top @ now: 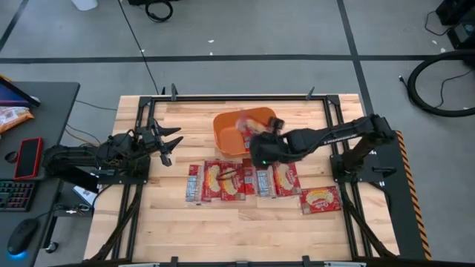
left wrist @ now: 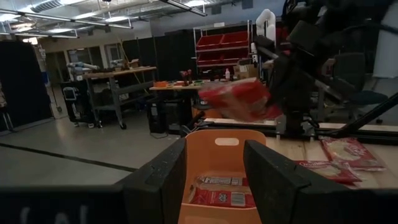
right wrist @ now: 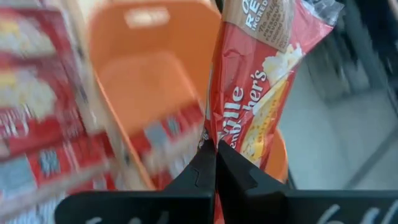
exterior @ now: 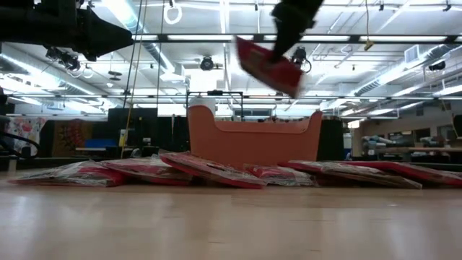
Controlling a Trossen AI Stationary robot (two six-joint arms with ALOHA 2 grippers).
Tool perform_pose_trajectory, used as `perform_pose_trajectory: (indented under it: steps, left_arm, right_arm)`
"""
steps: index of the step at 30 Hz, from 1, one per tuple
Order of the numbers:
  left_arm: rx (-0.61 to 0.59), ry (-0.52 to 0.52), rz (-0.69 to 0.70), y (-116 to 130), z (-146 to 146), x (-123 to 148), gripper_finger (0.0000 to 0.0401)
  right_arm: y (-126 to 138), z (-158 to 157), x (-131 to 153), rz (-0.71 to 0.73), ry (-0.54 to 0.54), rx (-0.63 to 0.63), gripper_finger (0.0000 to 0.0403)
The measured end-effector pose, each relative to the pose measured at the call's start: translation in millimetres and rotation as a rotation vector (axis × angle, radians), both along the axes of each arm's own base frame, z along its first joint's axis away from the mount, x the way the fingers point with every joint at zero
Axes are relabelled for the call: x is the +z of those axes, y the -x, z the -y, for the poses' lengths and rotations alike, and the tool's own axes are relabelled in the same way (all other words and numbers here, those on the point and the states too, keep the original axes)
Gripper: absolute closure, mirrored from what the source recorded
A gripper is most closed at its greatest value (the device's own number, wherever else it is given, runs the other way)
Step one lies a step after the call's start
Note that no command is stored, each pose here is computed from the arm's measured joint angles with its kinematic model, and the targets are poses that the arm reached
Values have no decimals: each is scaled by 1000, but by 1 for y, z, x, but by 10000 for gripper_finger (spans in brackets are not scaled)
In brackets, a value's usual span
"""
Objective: Sort popcorn bags into baskets
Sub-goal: Put the red popcorn bag into the orange bin
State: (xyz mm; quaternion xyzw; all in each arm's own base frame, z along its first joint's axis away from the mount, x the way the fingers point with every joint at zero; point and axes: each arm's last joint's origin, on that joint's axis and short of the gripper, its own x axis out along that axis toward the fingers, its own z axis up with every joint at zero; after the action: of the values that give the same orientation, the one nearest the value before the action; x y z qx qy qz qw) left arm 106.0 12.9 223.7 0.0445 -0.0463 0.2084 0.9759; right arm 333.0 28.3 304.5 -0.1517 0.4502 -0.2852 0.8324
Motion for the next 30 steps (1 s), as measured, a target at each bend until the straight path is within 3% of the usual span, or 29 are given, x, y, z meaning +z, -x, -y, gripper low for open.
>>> perform_pose_trajectory:
  steps: [7, 12, 17, 24, 30]
  left_arm:
    - [0, -2, -2, 0, 0, 0, 237]
    - [1, -2, -2, 0, 0, 0, 237]
    - [1, -2, -2, 0, 0, 0, 237]
    - [1, -3, -2, 0, 0, 0, 237]
    - [1, -3, -3, 0, 0, 0, 237]
  right_arm:
    - [-16, 33, -12, -32, 68, 156, 391]
    - [-13, 62, -36, -59, -19, 170, 369]
    - [-5, 79, -53, -81, -113, 107, 323]
    - [-5, 58, -37, -92, -148, 97, 282]
    - [-4, 20, -35, -40, -281, 102, 281]
